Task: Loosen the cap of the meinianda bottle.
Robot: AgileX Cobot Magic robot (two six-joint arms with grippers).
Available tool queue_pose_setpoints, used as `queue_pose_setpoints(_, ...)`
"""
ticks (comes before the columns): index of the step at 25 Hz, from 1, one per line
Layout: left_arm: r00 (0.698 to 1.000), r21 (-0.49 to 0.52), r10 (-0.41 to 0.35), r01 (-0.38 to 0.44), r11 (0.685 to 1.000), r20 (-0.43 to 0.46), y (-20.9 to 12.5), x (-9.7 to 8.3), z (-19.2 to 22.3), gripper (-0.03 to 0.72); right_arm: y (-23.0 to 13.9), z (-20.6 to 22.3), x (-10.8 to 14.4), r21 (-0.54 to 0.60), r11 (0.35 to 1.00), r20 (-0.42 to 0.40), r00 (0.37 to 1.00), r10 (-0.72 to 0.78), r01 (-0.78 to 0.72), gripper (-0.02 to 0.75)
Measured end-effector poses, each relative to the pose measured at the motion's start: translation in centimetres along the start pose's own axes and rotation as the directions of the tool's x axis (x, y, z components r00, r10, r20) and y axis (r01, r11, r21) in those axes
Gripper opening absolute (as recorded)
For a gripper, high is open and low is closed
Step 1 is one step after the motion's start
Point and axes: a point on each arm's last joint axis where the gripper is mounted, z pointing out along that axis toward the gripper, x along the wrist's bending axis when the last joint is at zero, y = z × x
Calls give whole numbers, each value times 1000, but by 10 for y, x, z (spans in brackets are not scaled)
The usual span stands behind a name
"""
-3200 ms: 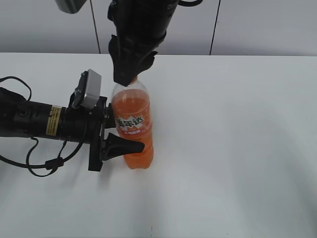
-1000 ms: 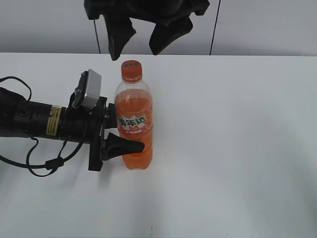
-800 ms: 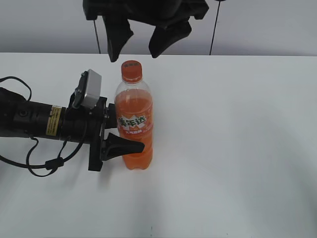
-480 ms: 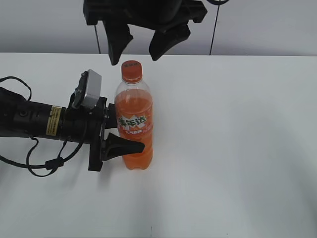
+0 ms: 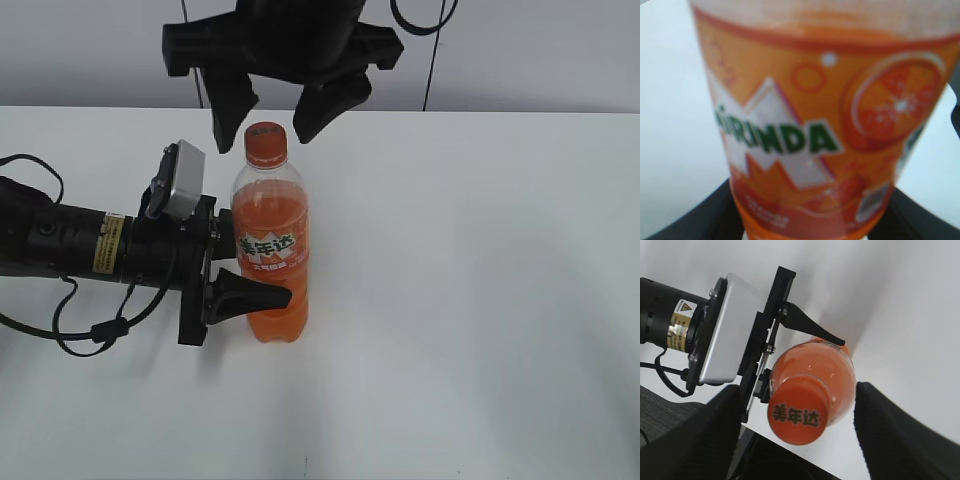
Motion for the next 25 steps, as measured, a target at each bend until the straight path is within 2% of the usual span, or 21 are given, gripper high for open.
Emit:
queue_pose_setpoints(3,1000,0,0,0,1000,0,0,0,0,410,0,1,0,3,1000,-1,1000,1,-1,499)
queue_pose_setpoints(9,1000,0,0,0,1000,0,0,0,0,410,0,1,0,3,1000,-1,1000,-12,12,278)
queue_pose_setpoints(17,1000,0,0,0,1000,0,0,0,0,410,0,1,0,3,998,-1,998,-61,61,274)
queue_pose_setpoints(22,1000,0,0,0,1000,1,0,0,0,410,0,1,1,2,954,-7,954,-300,300,274)
queue_pose_setpoints(25,1000,0,1,-1,1000,1,0,0,0,410,0,1,1,-2,875,-12,875,-483,483,274)
